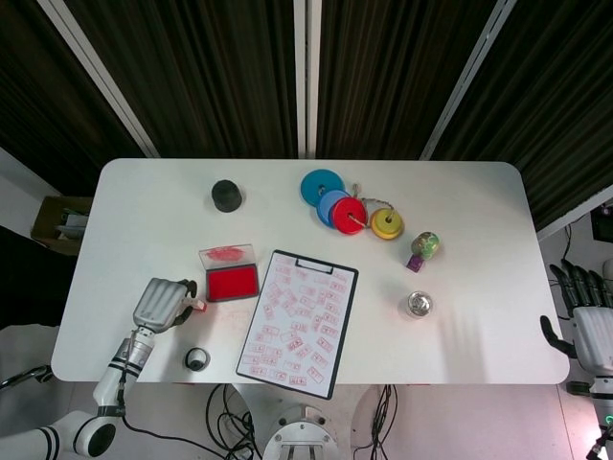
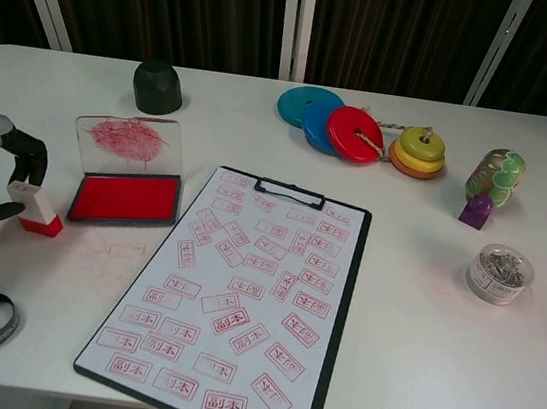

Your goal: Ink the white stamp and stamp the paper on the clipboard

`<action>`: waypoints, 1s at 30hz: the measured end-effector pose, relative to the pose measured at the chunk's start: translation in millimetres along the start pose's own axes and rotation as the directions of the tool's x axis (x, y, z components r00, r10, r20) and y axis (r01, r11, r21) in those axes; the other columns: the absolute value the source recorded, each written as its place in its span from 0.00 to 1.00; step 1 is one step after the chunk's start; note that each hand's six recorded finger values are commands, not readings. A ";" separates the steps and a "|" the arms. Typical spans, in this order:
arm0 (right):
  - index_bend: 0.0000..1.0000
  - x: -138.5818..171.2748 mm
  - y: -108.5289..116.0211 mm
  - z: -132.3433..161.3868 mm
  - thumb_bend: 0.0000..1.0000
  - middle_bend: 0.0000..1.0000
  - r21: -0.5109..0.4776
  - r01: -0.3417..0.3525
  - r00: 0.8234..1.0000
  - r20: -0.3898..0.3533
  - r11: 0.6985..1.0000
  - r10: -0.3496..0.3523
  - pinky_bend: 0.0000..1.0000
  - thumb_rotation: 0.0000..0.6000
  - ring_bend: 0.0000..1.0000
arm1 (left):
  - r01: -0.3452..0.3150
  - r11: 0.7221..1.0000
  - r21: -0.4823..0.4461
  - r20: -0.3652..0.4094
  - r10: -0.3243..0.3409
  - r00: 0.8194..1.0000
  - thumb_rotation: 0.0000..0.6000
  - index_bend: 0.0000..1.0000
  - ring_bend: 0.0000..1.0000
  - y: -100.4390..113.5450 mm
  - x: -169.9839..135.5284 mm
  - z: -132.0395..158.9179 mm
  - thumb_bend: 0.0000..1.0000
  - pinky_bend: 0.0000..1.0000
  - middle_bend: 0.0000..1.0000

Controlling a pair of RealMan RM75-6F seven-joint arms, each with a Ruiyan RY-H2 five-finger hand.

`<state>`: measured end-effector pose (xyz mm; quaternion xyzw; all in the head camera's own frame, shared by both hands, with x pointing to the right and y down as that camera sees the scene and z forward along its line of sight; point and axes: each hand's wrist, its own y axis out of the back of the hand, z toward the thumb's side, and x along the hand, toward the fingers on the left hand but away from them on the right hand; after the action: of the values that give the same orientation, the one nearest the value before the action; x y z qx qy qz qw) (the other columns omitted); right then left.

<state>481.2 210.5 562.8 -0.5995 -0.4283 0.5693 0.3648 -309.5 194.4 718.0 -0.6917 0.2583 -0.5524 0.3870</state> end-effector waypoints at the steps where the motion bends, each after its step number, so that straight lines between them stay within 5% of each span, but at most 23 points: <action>1: 0.00 0.1 0.3 -0.5 0.32 0.00 0.000 0.000 1.000 0.002 1.000 0.000 0.00 1.00 0.00 | 0.001 1.000 -0.002 0.000 -0.001 1.000 1.00 0.50 0.91 -0.1 0.1 0.1 0.31 0.96 0.56; 11: 0.00 -0.4 0.1 -0.8 0.32 0.00 0.000 0.000 1.000 0.006 1.000 0.000 0.00 1.00 0.00 | -0.019 1.000 0.003 0.039 0.019 0.999 1.00 0.46 0.91 2.1 1.9 6.3 0.31 0.95 0.48; 30: 0.00 -1.2 -0.1 -3.5 0.32 0.00 0.000 -0.006 1.000 0.016 1.000 0.006 0.00 1.00 0.00 | -0.028 0.999 0.038 0.085 0.024 0.996 1.00 0.50 0.91 1.3 3.1 14.8 0.31 0.95 0.52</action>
<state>484.7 209.6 563.6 -0.5963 -0.4293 0.5752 0.3595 -294.3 194.9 717.4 -0.7033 0.2397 -0.5225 0.4182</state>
